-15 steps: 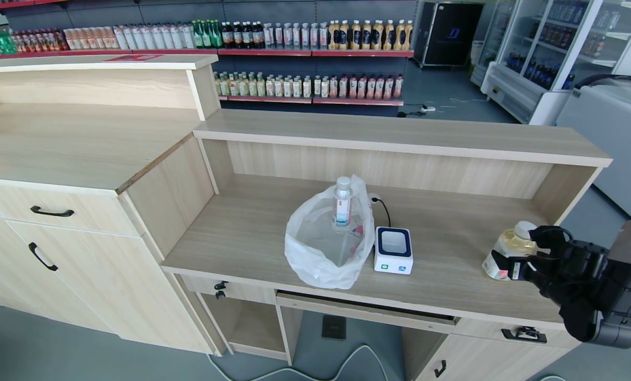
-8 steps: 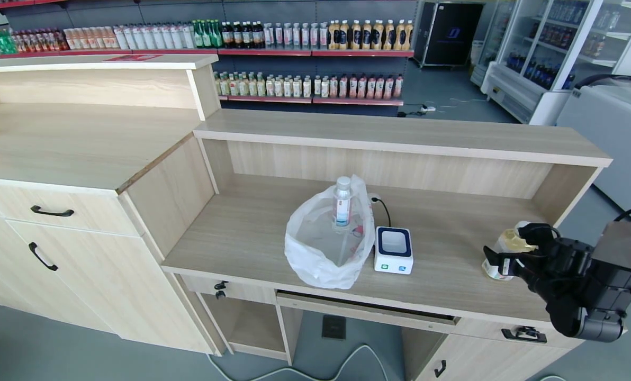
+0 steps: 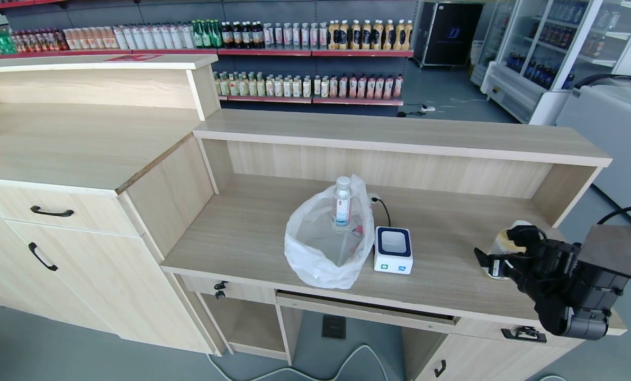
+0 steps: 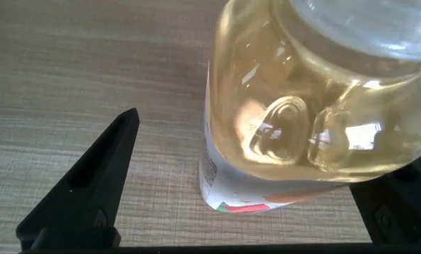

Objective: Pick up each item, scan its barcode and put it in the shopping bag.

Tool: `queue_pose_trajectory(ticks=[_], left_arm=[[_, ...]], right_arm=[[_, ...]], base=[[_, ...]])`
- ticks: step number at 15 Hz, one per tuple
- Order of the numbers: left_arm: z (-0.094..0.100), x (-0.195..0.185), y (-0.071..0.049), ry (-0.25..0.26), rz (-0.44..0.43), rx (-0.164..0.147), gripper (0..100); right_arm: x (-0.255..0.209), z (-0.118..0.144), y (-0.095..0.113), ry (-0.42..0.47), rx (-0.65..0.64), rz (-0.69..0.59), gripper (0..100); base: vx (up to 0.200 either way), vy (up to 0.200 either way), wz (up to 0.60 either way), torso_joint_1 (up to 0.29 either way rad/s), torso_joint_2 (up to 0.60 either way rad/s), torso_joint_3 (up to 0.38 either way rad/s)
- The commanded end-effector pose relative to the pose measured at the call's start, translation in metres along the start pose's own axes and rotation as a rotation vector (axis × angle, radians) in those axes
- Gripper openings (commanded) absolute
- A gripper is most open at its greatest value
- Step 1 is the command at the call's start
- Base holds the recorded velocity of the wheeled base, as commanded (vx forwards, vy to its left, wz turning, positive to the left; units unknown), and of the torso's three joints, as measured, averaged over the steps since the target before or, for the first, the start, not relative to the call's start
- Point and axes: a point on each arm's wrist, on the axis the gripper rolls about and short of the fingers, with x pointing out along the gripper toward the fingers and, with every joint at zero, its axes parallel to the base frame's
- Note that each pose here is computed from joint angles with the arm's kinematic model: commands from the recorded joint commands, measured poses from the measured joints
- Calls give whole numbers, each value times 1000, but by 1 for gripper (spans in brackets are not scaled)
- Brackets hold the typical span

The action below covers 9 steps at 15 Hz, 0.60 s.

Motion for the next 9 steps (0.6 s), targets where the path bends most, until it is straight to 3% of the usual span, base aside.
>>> queue_pose_trajectory(ticks=[1,4,5,9], left_arm=[[0,0,0,0,0,0,100],[0,0,0,0,0,0,100],[0,0,0,0,0,0,100],[0,0,0,0,0,0,100]], right_arm=[[3,-4,5,5,-1,11,100],[3,-4,7,1,-1,17,100],[4,-4,7,-5,-1,16,0],[6,1,6,-26,0,11,0]], base=[[0,0,0,0,0,0],[0,0,0,0,0,0],[0,0,0,0,0,0],[0,0,0,0,0,0]])
